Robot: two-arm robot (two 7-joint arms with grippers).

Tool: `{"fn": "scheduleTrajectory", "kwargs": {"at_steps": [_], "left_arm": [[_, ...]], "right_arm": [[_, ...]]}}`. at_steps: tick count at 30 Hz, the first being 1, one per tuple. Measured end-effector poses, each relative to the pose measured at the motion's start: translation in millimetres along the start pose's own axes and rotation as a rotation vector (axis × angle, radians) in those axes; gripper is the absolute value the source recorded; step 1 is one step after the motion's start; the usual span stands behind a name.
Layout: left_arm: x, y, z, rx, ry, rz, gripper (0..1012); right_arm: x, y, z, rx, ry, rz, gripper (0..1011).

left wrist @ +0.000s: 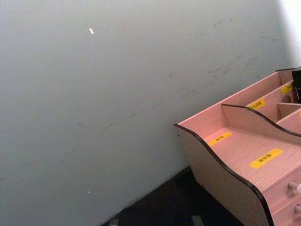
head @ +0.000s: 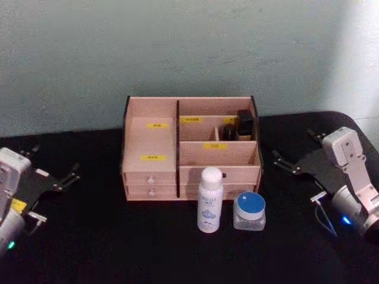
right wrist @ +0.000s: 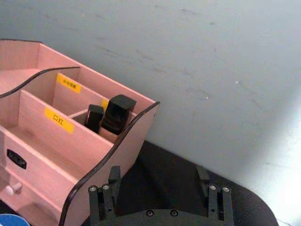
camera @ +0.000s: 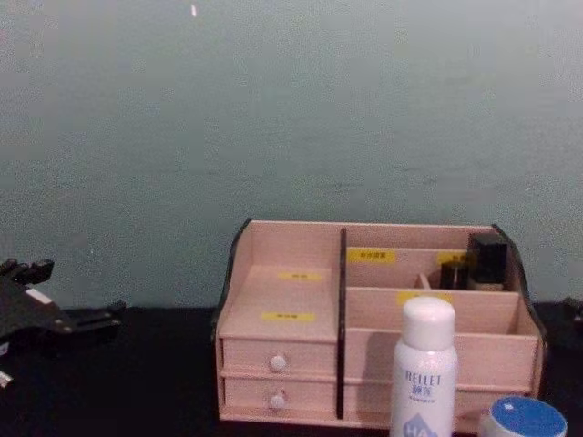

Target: Pick up the facial cleanser and watermelon frost from the table and place them into the tiered storage box.

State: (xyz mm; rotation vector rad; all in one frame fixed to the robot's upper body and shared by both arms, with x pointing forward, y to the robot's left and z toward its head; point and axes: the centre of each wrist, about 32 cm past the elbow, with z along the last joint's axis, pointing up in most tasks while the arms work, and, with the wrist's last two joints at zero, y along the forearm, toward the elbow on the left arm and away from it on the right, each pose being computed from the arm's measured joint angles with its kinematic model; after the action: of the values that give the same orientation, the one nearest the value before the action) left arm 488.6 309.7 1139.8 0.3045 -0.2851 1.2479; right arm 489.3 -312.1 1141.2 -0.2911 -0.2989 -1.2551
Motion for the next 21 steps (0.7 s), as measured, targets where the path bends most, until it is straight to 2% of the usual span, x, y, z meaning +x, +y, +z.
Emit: {"fn": "scheduleTrajectory", "kwargs": {"at_steps": [12, 21], "left_arm": [[0.0, 0.0, 0.0, 0.0, 0.0, 0.0, 1001], [0.0, 0.0, 0.0, 0.0, 0.0, 0.0, 1001]], "right_arm": [[5.0, -11.6, 4.6, 0.054, 0.029, 0.018, 1002], [11.1, -35.4, 11.1, 0.125, 0.042, 0.116, 1002]]}}
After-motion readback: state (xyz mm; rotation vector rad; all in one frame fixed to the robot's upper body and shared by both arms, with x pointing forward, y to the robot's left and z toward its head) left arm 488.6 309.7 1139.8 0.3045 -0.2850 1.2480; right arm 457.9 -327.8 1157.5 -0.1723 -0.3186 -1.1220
